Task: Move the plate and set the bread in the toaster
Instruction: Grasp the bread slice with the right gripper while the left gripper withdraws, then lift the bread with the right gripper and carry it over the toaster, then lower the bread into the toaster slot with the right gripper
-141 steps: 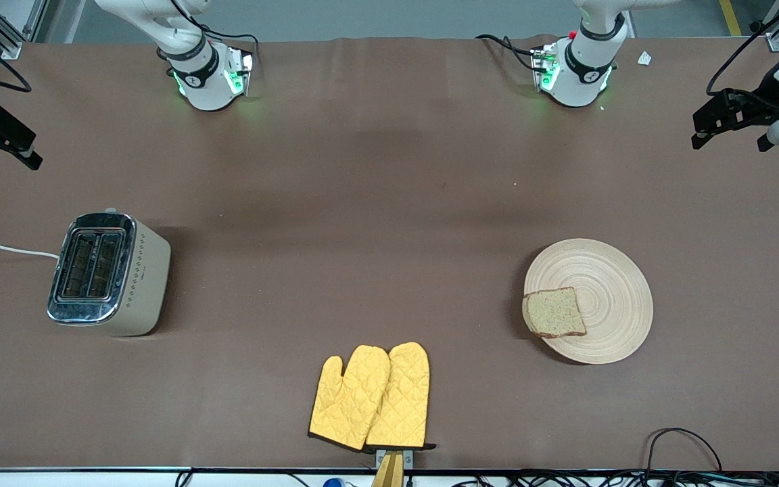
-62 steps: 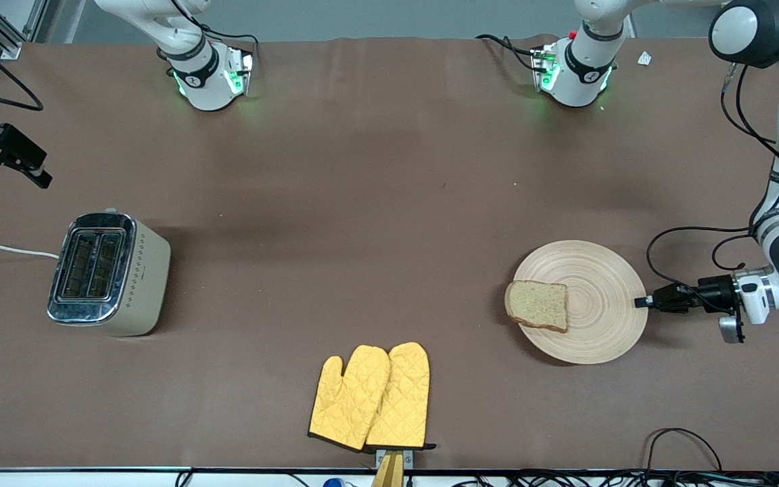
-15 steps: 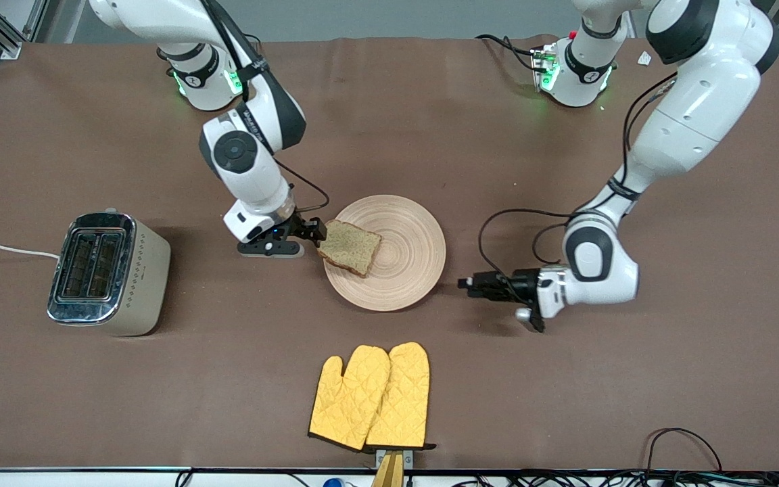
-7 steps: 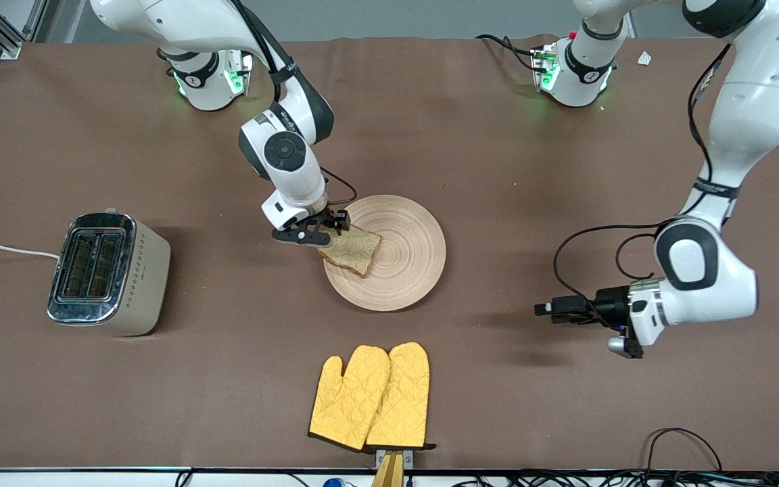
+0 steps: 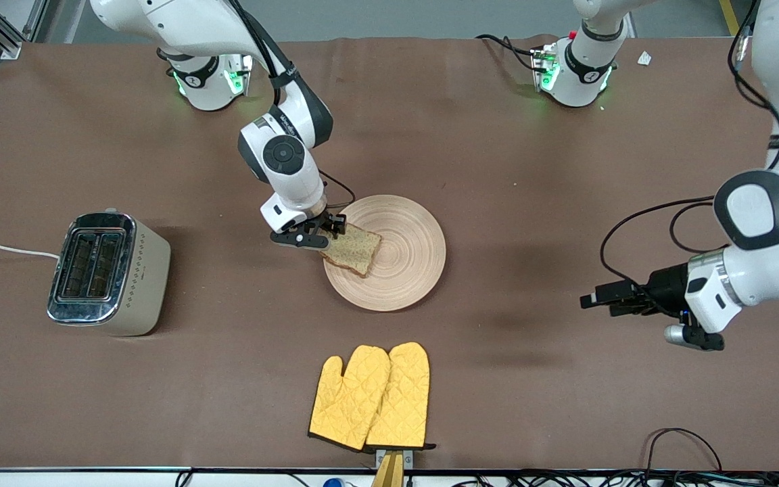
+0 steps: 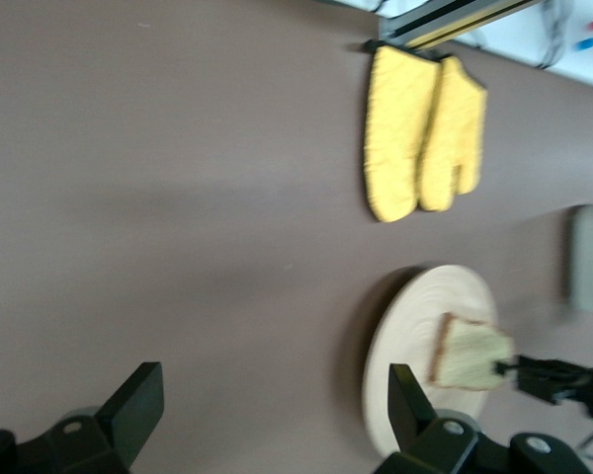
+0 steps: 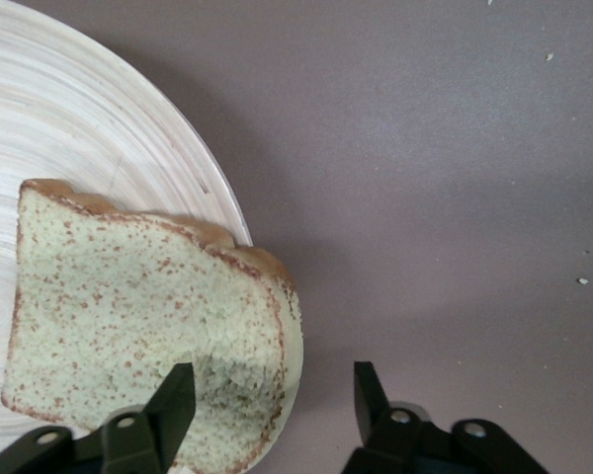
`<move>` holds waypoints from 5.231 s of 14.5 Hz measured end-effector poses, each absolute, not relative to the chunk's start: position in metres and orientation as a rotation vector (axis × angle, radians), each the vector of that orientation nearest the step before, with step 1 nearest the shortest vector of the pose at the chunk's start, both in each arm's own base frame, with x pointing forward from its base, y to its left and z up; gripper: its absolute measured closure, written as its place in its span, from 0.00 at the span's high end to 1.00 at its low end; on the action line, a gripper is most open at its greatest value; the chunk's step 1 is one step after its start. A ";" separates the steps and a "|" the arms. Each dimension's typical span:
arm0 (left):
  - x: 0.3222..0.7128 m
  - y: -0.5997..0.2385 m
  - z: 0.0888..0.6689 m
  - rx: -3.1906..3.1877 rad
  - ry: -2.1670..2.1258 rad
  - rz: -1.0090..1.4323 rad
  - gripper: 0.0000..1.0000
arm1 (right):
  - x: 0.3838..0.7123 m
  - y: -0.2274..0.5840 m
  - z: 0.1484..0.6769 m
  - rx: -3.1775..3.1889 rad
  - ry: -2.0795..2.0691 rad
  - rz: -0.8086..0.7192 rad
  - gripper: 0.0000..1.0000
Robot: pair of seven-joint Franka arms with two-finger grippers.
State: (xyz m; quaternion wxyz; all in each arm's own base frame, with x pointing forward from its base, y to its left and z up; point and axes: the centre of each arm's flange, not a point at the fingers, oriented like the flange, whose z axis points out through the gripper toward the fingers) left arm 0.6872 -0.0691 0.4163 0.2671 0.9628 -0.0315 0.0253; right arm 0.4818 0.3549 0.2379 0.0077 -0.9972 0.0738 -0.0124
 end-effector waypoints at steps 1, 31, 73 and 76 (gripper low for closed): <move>0.682 -0.073 0.432 2.643 -0.078 0.059 1.00 | 0.482 0.355 0.237 -3.115 0.233 -0.043 0.66; 0.545 -0.071 0.645 3.225 -0.122 0.008 1.00 | 0.529 0.382 0.350 -3.198 0.366 0.064 0.04; 0.540 -0.071 0.646 3.173 -0.194 -0.058 1.00 | 0.613 0.064 0.405 -4.140 -0.528 0.311 0.04; 0.539 -0.071 0.646 3.173 -0.193 -0.056 1.00 | 0.613 0.064 0.399 -4.137 -0.545 0.328 0.04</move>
